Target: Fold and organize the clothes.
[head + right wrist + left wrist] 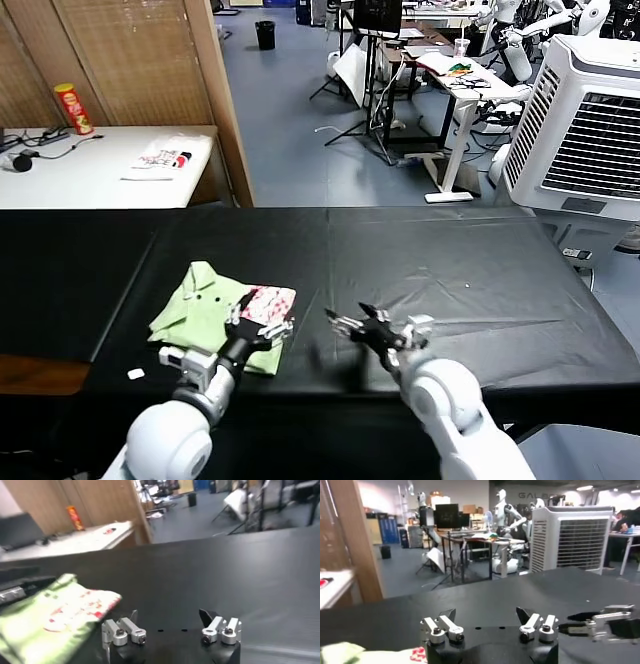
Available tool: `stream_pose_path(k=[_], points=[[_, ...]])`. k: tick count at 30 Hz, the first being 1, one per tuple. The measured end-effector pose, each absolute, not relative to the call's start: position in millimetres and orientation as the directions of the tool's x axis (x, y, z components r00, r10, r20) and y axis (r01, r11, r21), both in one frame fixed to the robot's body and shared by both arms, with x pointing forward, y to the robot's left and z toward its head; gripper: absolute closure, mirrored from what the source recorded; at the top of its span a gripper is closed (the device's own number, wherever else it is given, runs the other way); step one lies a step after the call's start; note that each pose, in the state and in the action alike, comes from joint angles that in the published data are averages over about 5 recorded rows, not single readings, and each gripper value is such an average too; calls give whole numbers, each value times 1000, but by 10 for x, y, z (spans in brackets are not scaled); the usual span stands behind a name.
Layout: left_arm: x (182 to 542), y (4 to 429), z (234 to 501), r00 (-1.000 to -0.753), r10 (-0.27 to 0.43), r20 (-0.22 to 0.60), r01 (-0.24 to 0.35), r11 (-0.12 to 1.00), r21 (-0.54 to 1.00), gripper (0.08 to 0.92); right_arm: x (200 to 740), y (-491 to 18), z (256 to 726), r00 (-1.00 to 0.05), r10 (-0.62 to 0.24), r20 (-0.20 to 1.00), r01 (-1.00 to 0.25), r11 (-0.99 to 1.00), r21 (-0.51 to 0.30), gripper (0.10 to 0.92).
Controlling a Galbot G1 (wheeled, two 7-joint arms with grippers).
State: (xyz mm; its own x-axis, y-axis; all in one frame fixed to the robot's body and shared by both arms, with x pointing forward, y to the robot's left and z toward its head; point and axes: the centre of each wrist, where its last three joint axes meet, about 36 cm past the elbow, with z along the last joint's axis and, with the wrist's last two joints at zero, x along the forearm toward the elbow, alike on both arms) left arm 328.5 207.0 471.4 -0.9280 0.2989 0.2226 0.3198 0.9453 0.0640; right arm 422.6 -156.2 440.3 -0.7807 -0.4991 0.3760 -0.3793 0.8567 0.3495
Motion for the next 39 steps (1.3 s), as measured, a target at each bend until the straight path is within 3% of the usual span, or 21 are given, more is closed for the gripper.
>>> stream_pose_path(k=[12,15,22,26,30,33,39], points=[[3143,2210,4668,-948,219,229,240,968,67,201,4798,-817,4061,-701,-586,407,-377,789,486,253],[3108,2248,4664,-952,204,229,224,972,66,201,4852,-738,4029,-693,-593,410,-374,782,499,367],[3021,2314,4660,-959,174,224,194,979,67,201,4957,-699,4000,-695,-588,413,-372,786,493,758],[2989,2364,4651,-962,155,223,175,982,70,201,5085,-860,4009,-721,-556,414,-380,816,434,882],[2972,2420,4633,-965,133,225,153,986,73,201,5280,-1176,4057,-752,-497,433,-384,864,325,892],[2972,2449,4610,-966,121,230,141,987,74,201,5347,-1413,4096,-766,-465,443,-390,885,254,852],[2991,2487,4542,-969,104,224,118,992,50,201,5214,-1839,4184,-796,-435,422,-417,898,139,562]])
